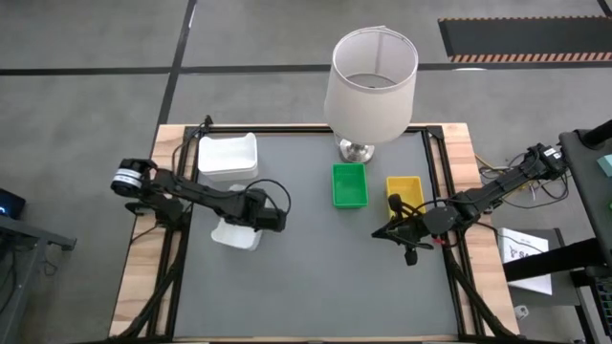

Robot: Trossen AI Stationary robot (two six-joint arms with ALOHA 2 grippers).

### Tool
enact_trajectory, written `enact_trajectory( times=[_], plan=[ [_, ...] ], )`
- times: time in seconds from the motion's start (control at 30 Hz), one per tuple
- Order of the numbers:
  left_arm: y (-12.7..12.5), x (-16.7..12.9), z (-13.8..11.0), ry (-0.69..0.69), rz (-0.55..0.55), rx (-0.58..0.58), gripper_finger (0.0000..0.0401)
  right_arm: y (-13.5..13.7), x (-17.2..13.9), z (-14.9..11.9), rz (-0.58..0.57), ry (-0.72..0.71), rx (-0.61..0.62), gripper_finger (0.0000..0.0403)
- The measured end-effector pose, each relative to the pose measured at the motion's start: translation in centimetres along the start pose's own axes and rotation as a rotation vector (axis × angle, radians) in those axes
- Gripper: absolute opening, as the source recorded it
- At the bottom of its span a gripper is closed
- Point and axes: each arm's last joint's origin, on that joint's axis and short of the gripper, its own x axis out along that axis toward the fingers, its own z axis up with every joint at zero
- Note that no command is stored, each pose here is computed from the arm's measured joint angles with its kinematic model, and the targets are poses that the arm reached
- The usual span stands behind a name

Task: Stack baskets by color
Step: Stack the bottom white bin on the white bins

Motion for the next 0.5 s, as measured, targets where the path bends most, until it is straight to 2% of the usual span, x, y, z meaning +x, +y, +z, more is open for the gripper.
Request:
enact_trajectory(
  times=[0.13, 0.2, 0.33, 0.5],
  plan=[
    [-0.2, -0.5, 0.1, -0.002, -0.016, 0.038, 0.0004, 0.0, 0.0, 0.0, 0.0, 0.0, 0.0, 0.0009],
    [-0.2, -0.8, 0.2, -0.001, -0.02, 0.1, 0.0001, 0.0, 0.0, 0.0, 0.0, 0.0, 0.0, 0.0009],
    [-1.0, -2.5, 0.7, -0.001, -0.073, 0.35, 0.0001, 0.0, 0.0, 0.0, 0.0, 0.0, 0.0, 0.0009],
    [-1.8, -6.6, 1.9, -0.005, -0.058, 0.672, 0.0, 0.0, 0.0, 0.0, 0.0, 0.0, 0.0, 0.0009]
  ],
)
